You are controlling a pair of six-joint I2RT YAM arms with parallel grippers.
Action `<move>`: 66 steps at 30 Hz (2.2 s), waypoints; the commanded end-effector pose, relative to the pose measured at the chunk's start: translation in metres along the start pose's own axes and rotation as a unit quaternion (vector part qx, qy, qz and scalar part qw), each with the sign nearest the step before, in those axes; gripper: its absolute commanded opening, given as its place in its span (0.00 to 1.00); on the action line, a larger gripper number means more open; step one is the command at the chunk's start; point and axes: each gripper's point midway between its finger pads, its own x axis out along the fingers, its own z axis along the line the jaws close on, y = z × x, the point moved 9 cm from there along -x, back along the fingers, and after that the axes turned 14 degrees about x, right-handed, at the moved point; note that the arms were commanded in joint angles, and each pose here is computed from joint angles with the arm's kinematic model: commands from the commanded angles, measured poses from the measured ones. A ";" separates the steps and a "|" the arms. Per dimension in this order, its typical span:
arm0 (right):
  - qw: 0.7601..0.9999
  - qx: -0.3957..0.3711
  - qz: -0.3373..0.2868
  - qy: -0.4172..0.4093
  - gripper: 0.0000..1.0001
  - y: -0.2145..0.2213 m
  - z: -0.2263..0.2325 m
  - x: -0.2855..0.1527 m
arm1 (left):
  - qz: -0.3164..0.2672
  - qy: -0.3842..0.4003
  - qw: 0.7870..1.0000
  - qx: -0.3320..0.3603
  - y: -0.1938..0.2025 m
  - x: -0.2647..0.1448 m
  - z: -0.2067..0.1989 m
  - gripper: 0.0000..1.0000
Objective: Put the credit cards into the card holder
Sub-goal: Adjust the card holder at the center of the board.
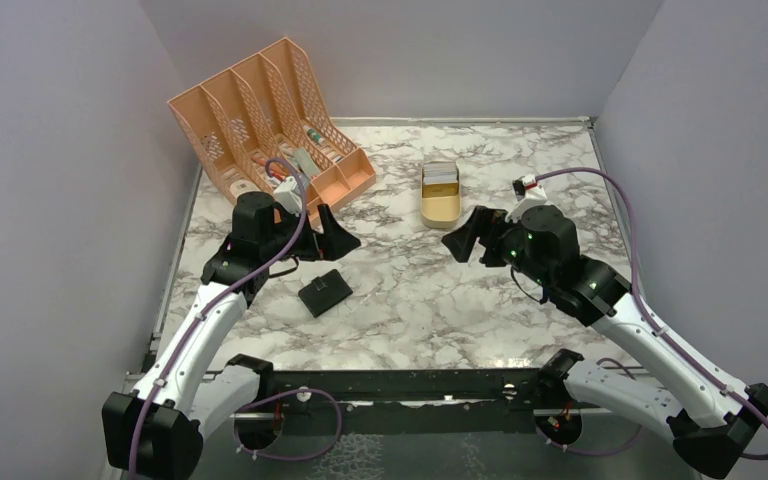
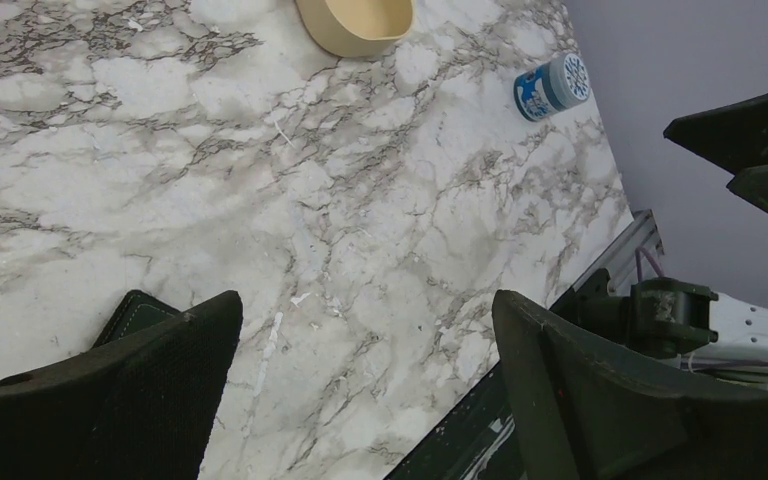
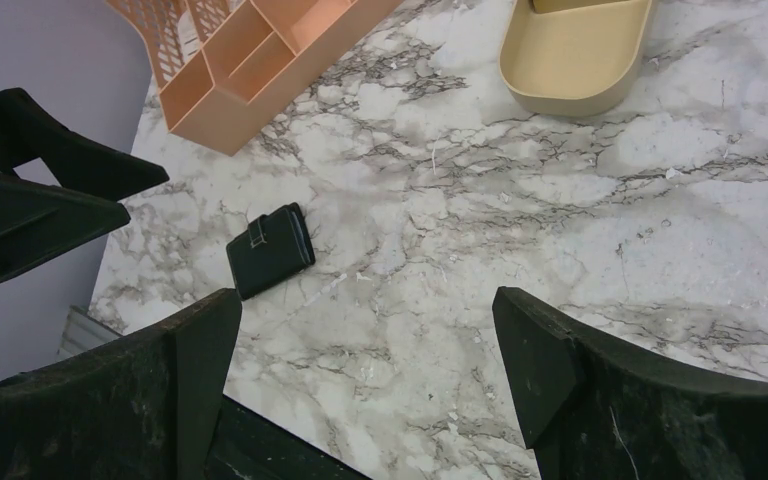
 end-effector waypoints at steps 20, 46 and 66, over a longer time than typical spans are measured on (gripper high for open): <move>1.000 -0.005 -0.004 -0.001 1.00 -0.001 -0.001 -0.001 | 0.122 -0.240 0.956 -0.119 0.045 0.027 0.061 0.93; 1.000 -0.011 -0.022 0.003 1.00 -0.004 -0.004 -0.006 | 0.248 -0.300 0.919 -0.067 0.085 0.040 0.052 0.80; 0.999 -0.019 -0.050 0.012 1.00 -0.013 -0.005 -0.021 | 0.240 -0.391 0.884 -0.095 0.106 0.035 0.067 0.91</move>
